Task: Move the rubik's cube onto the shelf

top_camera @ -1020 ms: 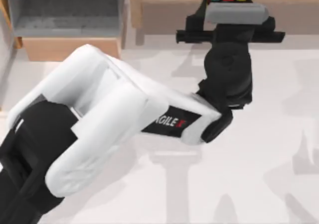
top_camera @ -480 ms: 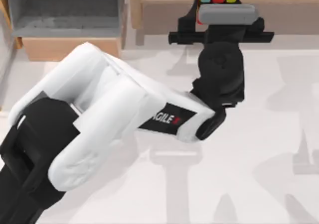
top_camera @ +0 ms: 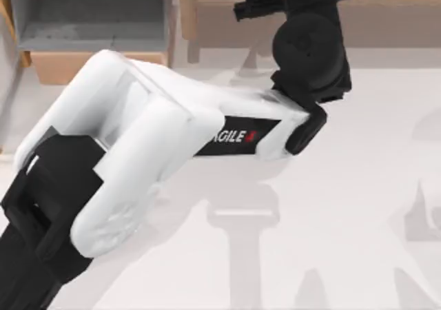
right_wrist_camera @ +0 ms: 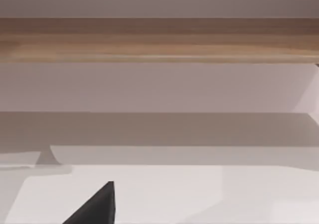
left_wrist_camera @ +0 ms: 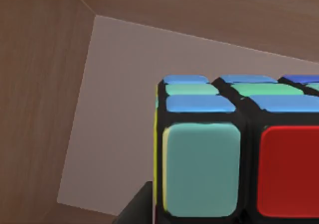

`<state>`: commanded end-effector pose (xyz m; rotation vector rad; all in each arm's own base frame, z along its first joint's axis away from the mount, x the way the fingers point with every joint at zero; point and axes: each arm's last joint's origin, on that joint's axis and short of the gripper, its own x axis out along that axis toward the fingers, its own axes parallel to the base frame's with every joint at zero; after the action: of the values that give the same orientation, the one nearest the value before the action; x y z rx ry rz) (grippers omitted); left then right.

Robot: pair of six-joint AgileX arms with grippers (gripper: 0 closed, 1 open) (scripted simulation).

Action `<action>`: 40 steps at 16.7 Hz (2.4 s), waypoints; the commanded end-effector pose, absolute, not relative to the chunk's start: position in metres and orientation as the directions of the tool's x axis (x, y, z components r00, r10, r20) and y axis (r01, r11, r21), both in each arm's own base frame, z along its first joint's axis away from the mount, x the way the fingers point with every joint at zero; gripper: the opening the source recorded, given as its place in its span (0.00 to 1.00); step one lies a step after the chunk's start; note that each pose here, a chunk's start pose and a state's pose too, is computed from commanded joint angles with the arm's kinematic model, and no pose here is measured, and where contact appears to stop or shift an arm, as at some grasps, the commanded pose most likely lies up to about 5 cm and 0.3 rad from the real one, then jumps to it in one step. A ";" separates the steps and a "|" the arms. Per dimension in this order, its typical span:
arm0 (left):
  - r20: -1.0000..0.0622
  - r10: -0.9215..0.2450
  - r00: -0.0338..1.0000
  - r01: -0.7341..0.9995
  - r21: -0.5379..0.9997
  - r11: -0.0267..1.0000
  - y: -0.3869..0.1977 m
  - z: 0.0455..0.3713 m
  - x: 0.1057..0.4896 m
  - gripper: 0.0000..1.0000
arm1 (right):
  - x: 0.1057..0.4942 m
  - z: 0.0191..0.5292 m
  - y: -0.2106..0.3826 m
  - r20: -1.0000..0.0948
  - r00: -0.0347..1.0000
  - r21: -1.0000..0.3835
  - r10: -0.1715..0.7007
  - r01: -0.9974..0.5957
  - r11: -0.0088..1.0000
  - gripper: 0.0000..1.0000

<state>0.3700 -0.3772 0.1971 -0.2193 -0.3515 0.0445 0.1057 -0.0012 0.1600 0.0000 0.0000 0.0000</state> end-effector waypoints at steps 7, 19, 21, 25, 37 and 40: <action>0.361 0.037 0.932 0.060 -0.252 0.966 -0.395 0.213 0.395 0.00 | 0.106 0.160 -0.001 0.000 1.000 0.000 0.000 0.000 1.000 1.00; 0.198 -0.019 0.980 0.019 -0.001 1.000 -0.374 0.156 0.445 0.00 | 0.106 0.160 -0.001 0.000 1.000 0.000 0.000 0.000 1.000 1.00; 0.198 -0.019 0.980 0.019 -0.001 1.000 -0.374 0.156 0.445 0.15 | 0.106 0.160 -0.001 0.000 1.000 0.000 0.000 0.000 1.000 1.00; 0.198 -0.019 0.980 0.019 -0.001 1.000 -0.374 0.156 0.445 0.45 | 0.106 0.160 -0.001 0.000 1.000 0.000 0.000 0.000 1.000 1.00; 0.198 -0.019 0.980 0.019 -0.001 1.000 -0.374 0.156 0.445 1.00 | 0.106 0.160 -0.001 0.000 1.000 0.000 0.000 0.000 1.000 1.00; 0.198 -0.019 0.980 0.019 -0.001 1.000 -0.374 0.156 0.445 1.00 | 0.106 0.160 -0.001 0.000 1.000 0.000 0.000 0.000 1.000 1.00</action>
<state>0.4452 -0.3736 0.1562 -0.0032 -0.1991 -0.0193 0.1057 -0.0012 0.1600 0.0000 0.0000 0.0000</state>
